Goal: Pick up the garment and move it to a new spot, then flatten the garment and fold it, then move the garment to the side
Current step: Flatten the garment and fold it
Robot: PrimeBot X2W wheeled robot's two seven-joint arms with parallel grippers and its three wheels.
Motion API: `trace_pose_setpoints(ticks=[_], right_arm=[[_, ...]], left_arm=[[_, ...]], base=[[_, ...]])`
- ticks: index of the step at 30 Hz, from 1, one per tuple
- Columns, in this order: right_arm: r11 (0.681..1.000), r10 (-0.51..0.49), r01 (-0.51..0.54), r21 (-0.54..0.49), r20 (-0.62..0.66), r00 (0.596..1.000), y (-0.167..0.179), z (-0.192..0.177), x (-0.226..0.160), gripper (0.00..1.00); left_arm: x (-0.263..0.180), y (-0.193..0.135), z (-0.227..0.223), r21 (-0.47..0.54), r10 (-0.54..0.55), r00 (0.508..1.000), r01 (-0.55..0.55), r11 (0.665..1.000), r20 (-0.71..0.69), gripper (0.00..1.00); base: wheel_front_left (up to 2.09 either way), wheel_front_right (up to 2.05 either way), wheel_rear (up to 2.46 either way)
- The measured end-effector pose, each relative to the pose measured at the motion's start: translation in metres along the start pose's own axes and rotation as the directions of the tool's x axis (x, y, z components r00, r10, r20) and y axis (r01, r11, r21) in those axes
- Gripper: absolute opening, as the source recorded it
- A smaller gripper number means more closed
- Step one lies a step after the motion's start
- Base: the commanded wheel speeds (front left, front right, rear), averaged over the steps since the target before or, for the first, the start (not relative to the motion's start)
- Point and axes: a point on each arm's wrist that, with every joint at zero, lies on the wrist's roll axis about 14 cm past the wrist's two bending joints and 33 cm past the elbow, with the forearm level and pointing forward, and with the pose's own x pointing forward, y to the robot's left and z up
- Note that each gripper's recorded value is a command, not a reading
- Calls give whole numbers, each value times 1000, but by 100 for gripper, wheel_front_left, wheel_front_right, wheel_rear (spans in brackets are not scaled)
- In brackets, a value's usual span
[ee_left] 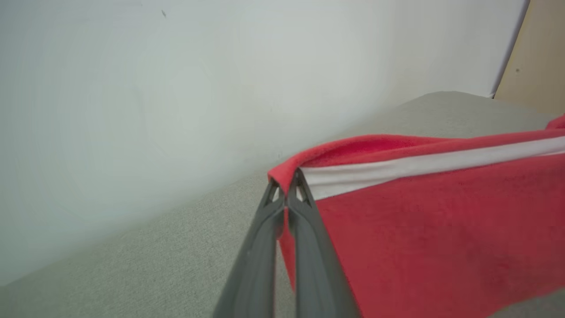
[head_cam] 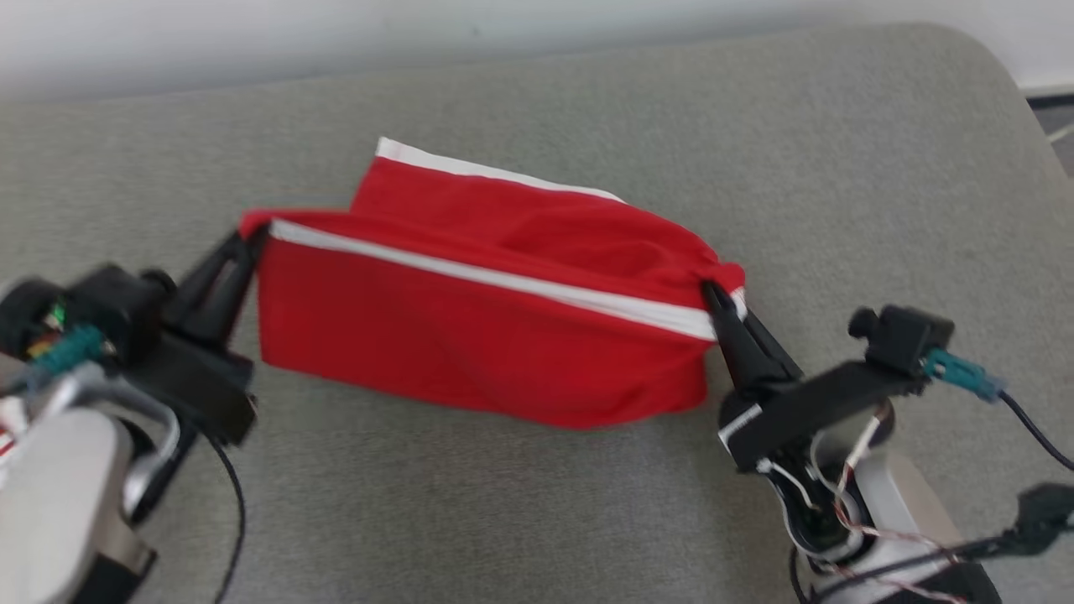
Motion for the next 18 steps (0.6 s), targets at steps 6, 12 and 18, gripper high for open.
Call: trace_pose_setpoints(ticks=[6, 12, 18], right_arm=[[998, -50, 50, 27, 8, 999, -23, 2, 24, 0], [992, -115, 115, 44, -11, 993, -51, -4, 40, 0], [982, -181, 181, 60, -11, 983, -78, -4, 49, 0]], left_arm=[[46, 5, -18, -7, -43, 998, 43, 999, -54, 0], [82, 3, -53, -8, -84, 987, 84, 996, -135, 0], [109, -8, -86, -24, -137, 971, 135, 991, -195, 0]], base=[[0, 0, 0], [0, 0, 0], [0, 0, 0]])
